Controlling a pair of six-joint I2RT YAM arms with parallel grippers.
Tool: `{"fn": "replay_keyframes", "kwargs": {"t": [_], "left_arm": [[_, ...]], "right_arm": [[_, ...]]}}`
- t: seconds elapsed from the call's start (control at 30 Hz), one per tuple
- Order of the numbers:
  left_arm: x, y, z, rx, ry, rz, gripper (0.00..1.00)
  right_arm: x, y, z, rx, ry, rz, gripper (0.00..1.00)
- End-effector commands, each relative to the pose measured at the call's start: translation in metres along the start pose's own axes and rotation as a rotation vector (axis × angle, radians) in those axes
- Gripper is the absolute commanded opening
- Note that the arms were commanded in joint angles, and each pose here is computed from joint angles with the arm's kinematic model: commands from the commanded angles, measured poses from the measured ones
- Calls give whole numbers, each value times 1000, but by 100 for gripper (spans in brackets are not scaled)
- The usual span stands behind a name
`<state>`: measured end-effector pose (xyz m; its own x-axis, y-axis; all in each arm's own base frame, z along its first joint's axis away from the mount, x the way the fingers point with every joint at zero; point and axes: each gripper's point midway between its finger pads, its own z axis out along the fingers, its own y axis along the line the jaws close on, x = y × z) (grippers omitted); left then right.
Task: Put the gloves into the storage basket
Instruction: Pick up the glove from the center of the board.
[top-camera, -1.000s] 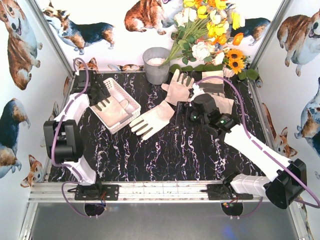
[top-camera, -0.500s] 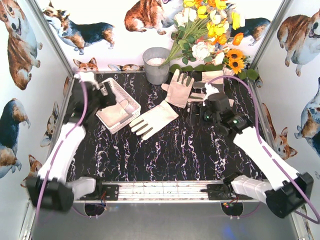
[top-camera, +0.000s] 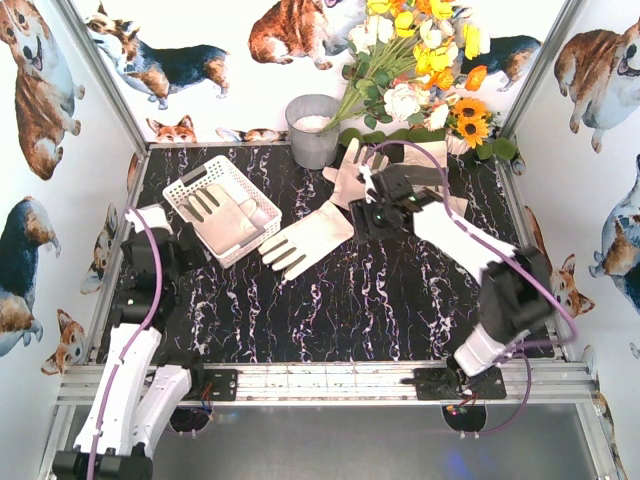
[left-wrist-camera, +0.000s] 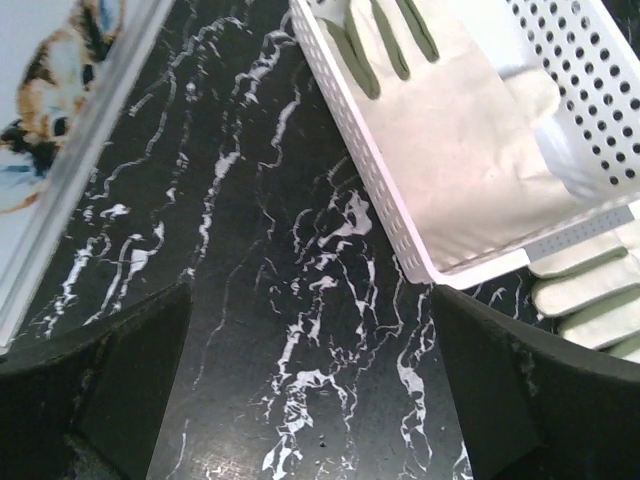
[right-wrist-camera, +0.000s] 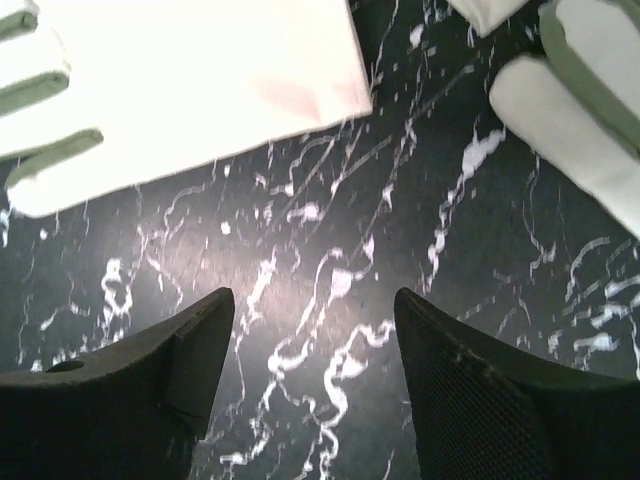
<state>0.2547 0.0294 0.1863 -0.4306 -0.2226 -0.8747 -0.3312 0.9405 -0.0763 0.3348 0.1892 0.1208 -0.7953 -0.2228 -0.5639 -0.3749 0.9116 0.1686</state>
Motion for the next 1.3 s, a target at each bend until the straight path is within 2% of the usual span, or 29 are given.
{"fn": "replay_keyframes", "kwargs": {"t": [0.0, 0.17, 0.3, 0.6, 0.87, 1.0, 1.1, 1.17, 1.27], "left_arm": [[-18, 20, -8, -91, -91, -1, 100], [-18, 21, -9, -99, -89, 7, 100], [-18, 23, -9, -108, -89, 8, 100], [-17, 21, -7, -103, -80, 13, 100], [-17, 21, -6, -102, -77, 13, 100], [-16, 18, -6, -84, -75, 17, 100], [-16, 10, -4, -36, -71, 32, 91], [-13, 3, -3, -2, -57, 39, 88], [-11, -6, -3, 45, -39, 40, 88]], "right_arm": [[-48, 3, 20, 5, -74, 13, 65], [-55, -3, 59, 40, -38, 50, 65], [-55, -7, 83, 59, -10, 43, 60], [-65, -8, 121, 76, 11, -23, 56], [-79, 5, 150, 23, 29, -70, 50], [-77, 11, 158, -10, 52, -76, 31], [-73, 16, 154, -37, 66, -74, 14], [-73, 23, 145, -72, 64, -77, 0], [-77, 33, 122, -118, 33, -86, 0]]}}
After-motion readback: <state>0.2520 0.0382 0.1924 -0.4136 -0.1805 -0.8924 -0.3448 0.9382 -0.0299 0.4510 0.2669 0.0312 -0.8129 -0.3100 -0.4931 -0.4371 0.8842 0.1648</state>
